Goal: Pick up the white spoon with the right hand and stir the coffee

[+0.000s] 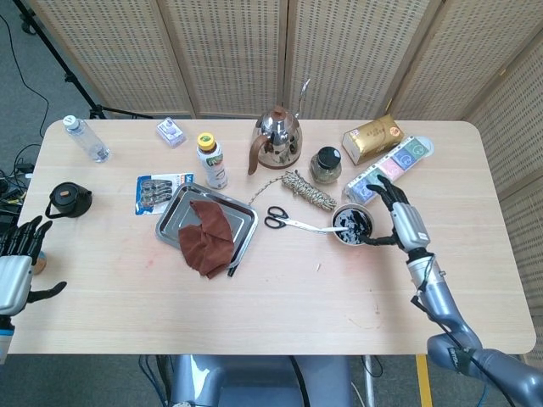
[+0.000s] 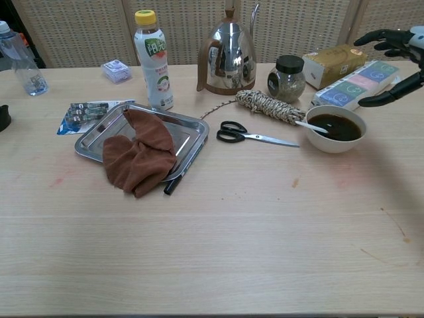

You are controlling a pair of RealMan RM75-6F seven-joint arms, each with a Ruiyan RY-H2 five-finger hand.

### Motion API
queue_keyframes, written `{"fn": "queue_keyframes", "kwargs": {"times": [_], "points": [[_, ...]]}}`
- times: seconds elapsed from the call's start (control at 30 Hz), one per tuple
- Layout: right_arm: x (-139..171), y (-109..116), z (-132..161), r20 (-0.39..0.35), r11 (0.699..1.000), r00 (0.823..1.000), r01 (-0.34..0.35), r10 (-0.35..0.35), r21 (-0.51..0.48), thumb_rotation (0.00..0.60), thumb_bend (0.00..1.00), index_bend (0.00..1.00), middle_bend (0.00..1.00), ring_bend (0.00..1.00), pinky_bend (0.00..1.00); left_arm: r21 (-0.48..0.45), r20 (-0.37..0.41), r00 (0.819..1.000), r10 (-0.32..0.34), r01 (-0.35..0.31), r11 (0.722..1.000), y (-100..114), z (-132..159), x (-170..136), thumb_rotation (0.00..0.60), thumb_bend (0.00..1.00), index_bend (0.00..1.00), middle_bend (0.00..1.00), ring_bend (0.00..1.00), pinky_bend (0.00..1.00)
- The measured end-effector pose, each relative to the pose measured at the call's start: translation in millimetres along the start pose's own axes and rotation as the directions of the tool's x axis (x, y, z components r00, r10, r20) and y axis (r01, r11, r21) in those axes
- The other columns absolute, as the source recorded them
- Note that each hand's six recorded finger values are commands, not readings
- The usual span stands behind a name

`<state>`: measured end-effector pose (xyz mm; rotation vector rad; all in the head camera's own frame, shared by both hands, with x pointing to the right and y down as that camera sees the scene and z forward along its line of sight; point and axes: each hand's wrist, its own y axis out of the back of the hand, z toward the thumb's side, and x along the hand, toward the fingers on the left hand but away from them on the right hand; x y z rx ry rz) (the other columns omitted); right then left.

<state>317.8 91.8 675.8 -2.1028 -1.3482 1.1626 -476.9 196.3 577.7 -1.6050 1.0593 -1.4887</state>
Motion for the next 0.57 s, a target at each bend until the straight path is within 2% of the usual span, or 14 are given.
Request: {"fn": "queue_keyframes", "kwargs": {"times": [0.2,0.4,0.57], "points": [[34.3,20.7,-14.7,-0.018,0.985,1.0,0.024,-0.021,0.173,0.6,0.0,0.14,0.0,0.0,0.0,-0.002,0.014,1.0,0.008,-0.008,1.0,1.6,2.5,-5.2,0.6,0.0,0.0,0.0,0.0,0.0],[95.6,43.6,-36.8,-0.039,0.924,0.994,0.108,-0.101,0.367,0.6,0.0,0.13,0.0,0.0,0.0,-0.008,0.026,0.999,0.021,-0.021,1.0,3.2,5.6,-16.1,0.6,0.0,0.0,0.0,0.0,0.0],[146.0,51.7,-50.3,-0.016,0.876,0.991,0.125,-0.133,0.467,0.6,0.0,0.12,0.0,0.0,0.0,-0.009,0.036,0.999,0.026,-0.026,1.0,4.1,6.8,-22.9,0.6,0.0,0.0,0.0,0.0,0.0]]}}
